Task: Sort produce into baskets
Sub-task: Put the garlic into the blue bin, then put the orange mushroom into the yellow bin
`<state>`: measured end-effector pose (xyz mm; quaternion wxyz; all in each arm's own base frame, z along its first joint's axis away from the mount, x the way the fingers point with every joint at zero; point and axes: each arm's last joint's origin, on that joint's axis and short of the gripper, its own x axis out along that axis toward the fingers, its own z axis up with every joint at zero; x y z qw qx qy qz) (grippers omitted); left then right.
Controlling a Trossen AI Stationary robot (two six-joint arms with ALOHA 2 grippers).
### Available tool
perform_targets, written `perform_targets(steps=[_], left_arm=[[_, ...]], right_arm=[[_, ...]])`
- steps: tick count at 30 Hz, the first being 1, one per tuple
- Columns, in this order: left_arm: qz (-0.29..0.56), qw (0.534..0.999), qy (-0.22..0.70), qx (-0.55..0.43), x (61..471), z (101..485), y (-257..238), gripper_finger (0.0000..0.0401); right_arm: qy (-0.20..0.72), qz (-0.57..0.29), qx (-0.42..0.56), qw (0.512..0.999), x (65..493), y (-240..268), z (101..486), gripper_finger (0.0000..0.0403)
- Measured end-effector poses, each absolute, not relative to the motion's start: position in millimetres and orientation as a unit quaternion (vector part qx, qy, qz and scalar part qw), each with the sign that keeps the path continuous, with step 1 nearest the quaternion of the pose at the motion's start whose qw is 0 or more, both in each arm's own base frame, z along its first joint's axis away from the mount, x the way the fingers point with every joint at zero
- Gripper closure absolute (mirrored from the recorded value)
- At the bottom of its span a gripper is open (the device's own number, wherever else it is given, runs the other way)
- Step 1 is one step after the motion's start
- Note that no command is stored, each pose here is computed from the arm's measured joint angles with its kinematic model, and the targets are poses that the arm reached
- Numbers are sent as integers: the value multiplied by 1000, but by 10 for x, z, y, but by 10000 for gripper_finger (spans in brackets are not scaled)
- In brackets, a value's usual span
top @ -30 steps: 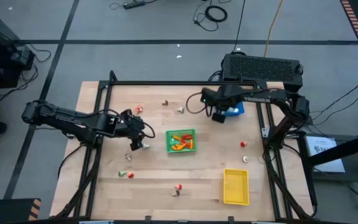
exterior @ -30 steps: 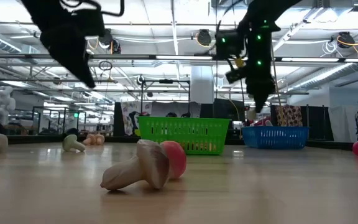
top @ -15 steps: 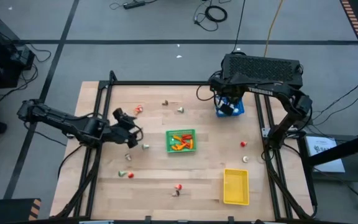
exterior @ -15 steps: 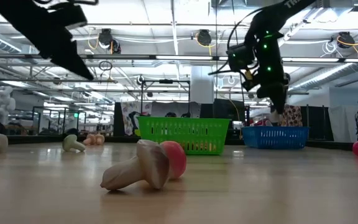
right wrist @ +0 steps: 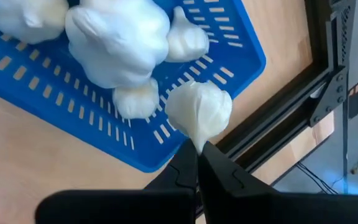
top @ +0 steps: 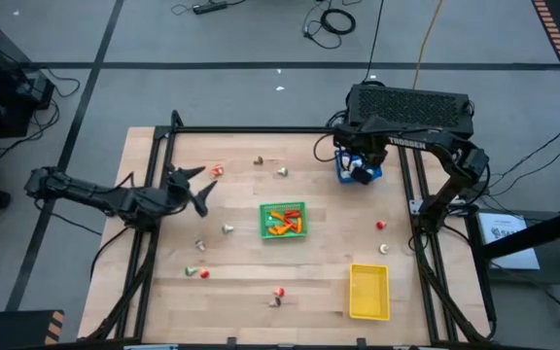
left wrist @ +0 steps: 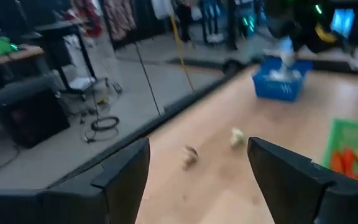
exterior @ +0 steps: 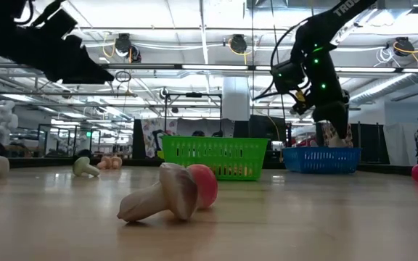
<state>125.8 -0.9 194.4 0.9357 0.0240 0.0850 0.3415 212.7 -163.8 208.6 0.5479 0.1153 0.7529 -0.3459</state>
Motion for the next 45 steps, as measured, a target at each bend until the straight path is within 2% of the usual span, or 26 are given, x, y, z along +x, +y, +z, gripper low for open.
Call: perform_targets(steps=[6, 13, 18, 23, 28, 31, 34, 37, 45], left_arm=[[378, 925, 43, 8, 1210, 2026, 98, 122], [322, 944, 61, 22, 1229, 2006, 107, 122], [324, 943, 63, 29, 1229, 2007, 119, 122], [324, 943, 65, 31, 1230, 2006, 128, 122], [319, 944, 76, 47, 1229, 1993, 126, 122], [271, 957, 95, 50, 1239, 1954, 103, 122], [198, 974, 98, 54, 1259, 1949, 64, 122], [152, 983, 87, 56, 1272, 1970, 38, 122], [155, 983, 79, 58, 1275, 1988, 40, 122]], right_arm=[[761, -346, 118, 537, 2105, -1624, 2098, 380], [742, -370, 131, 544, 2160, -1658, 2253, 329], [726, -381, 148, 553, 2209, -1685, 2444, 292], [683, -340, 230, 605, 2387, -1605, 2633, 274], [665, -293, 224, 649, 2621, -1344, 2724, 273], [646, -272, 210, 682, 2793, -1123, 2725, 273], [617, -212, 201, 731, 2999, -835, 2735, 273], [584, -137, 172, 781, 3191, -492, 2761, 273], [466, 37, 39, 883, 3516, 447, 2861, 273]])
